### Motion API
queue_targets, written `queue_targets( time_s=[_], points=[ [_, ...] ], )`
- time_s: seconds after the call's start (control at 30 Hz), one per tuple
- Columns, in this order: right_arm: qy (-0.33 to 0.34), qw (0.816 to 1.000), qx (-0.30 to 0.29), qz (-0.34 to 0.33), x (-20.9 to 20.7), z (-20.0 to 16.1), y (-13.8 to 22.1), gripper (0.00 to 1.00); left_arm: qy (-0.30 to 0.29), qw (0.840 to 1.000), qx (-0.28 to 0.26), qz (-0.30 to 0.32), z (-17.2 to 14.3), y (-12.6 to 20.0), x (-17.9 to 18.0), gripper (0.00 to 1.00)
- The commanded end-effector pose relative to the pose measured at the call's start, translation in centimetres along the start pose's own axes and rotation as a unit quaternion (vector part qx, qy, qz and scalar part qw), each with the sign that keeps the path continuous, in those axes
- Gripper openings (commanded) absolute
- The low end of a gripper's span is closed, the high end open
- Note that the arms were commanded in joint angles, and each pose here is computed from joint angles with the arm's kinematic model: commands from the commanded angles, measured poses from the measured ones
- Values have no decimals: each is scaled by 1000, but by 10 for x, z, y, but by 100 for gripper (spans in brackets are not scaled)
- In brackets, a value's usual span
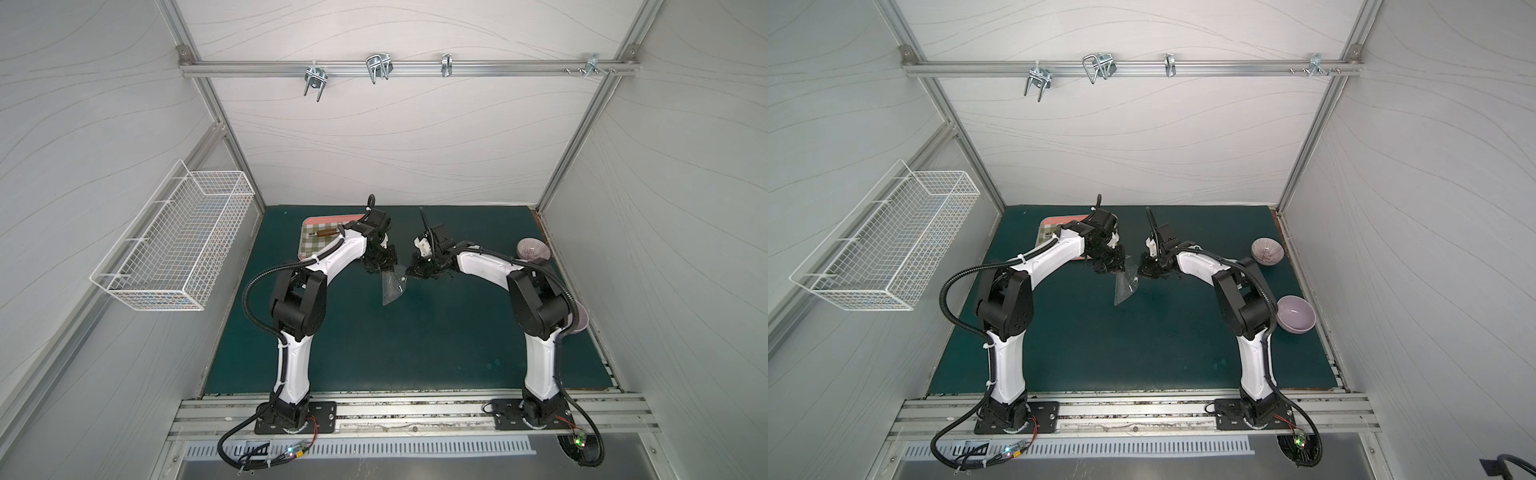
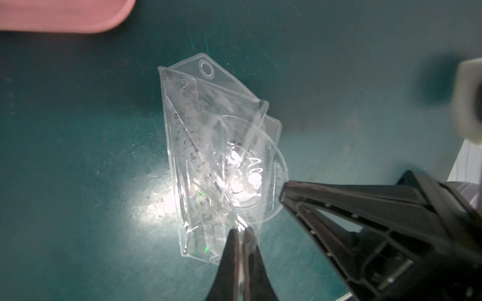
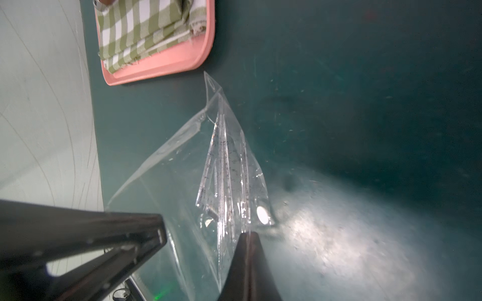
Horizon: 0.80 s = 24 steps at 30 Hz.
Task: Open the ruler set and take out the ruler
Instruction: Take out the ruler from the ruler set bag, then place the ruler at the center of the board.
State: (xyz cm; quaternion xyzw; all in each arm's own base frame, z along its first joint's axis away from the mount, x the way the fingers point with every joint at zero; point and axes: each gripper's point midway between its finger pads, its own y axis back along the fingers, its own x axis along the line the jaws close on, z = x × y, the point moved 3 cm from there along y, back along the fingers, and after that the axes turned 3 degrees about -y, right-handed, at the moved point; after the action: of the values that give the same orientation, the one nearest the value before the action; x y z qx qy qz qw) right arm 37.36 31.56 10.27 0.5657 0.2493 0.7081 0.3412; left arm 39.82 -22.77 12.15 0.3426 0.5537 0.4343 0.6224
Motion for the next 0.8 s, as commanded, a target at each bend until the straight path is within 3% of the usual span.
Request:
queue_targets(
  time_s=[0.0,0.4,0.77],
  points=[
    [-2,1000,-14,-14,-4,2,23,0,6,1000,-18,-5,10,6,-2,0],
    [-20,999,-47,-19,-29,7,78,0,8,1000,-17,-1,11,4,3,0],
    [-62,997,-30,-24,-105,0,95,0,5,1000,-17,-6,10,9,1,0]
  ],
)
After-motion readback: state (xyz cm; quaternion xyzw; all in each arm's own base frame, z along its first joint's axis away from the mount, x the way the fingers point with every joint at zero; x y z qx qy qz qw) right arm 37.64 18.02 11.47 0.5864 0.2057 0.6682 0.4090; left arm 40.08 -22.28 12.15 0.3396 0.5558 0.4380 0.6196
